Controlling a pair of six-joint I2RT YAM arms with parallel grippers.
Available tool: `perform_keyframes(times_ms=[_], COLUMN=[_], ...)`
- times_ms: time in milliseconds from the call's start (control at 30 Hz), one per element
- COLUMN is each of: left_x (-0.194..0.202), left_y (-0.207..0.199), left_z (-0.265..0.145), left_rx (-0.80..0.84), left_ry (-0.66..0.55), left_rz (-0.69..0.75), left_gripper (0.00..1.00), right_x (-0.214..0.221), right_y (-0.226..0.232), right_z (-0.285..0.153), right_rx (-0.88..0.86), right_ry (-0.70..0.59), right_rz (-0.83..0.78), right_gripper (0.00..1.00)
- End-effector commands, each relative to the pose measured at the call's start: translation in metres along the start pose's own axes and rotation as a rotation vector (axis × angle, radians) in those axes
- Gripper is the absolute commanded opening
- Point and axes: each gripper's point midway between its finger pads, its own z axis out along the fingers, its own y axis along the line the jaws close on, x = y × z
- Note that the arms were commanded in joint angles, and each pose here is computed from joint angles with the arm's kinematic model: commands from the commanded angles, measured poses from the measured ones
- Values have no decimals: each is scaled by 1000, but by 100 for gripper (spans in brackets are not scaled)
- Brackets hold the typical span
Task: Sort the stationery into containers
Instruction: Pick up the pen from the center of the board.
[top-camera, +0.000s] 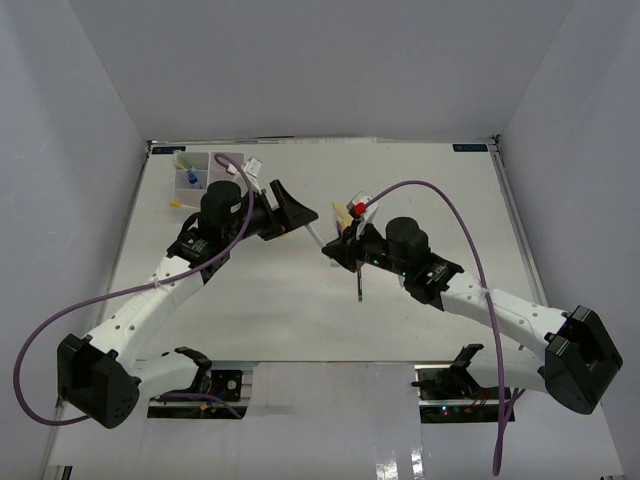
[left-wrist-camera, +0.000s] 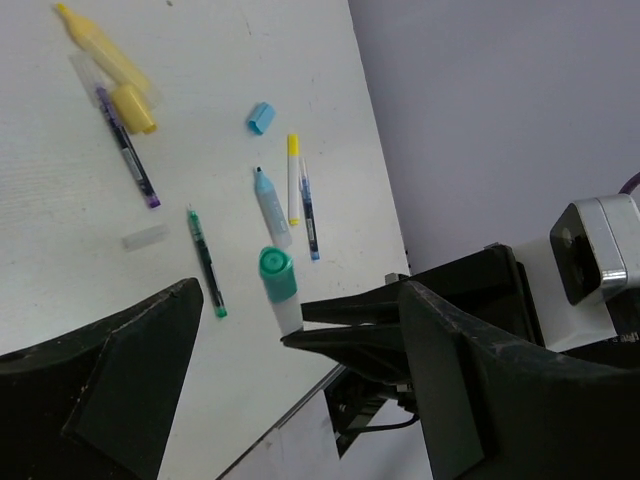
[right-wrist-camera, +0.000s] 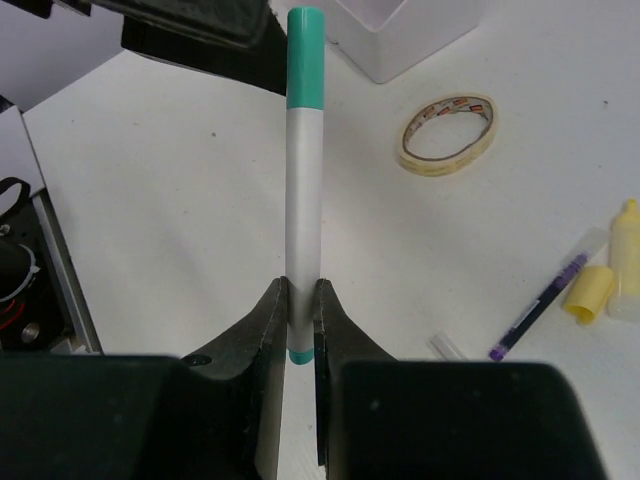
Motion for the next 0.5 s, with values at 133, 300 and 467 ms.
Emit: perform_keyframes(times_ms=[133,300,467], left_x=[5,14,14], left_y=[-25,-29,-25], left_z=[22,28,27], left_rx=[-20,-29,-62], left_ry=[-28,-10,-16], left_rz=[-1,13,27], left_gripper=[77,51,28], right_x=[-20,-17,-13], right_y=[24,22,18], right_z=[-11,-13,-15], right_rx=[-109,-94,-71], right_ry=[-115,-116,-120], right_rz=[-35,-35,-34], right_gripper=[14,15,18])
